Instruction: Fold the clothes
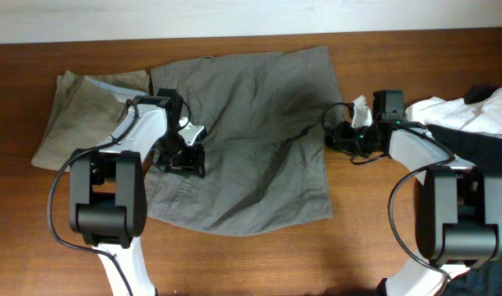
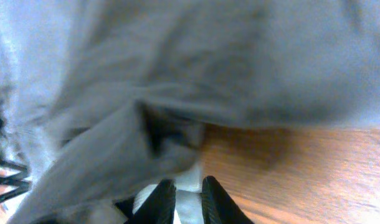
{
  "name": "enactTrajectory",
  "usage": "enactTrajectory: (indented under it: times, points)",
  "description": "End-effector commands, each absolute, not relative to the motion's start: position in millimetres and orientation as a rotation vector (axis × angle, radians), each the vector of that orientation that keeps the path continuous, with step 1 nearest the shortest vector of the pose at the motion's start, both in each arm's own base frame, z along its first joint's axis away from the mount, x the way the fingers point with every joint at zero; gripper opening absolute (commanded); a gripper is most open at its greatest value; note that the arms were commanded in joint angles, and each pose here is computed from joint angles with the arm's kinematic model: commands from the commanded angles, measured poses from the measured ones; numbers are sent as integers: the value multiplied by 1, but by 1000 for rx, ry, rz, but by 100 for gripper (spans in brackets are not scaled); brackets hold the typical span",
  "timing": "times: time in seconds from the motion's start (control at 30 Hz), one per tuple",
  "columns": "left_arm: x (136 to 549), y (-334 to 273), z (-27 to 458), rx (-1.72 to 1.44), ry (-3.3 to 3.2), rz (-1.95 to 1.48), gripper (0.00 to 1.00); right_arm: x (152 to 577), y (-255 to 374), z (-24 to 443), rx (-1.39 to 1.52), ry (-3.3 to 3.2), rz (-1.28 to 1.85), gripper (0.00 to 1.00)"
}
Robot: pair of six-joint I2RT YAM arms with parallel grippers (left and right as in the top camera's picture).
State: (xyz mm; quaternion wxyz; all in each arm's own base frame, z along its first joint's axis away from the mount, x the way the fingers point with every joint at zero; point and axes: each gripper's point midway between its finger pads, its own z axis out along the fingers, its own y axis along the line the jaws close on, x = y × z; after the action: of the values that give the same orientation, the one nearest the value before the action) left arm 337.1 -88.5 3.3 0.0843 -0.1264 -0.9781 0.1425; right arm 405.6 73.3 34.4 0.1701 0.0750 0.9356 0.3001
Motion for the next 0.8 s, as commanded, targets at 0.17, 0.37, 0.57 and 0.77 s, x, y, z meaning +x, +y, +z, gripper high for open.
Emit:
enactTrajectory:
  times: [0.17, 0.37, 0.57, 0.77]
  points:
    - [322, -81, -23, -381, -2853, 356, 46, 416, 117, 79, -73, 2432, 1180, 27]
    - [319, -80, -22, -377, -2842, 355, 46, 436, 142, 30, 167, 2545, 1046, 27]
    - [319, -80, -22, -376, -2841, 355, 46, 422, 121, -8, 423, 2691, 980, 43]
    - [319, -80, -22, -376, -2839, 355, 46, 405, 60, 72, 208, 2740, 592, 45]
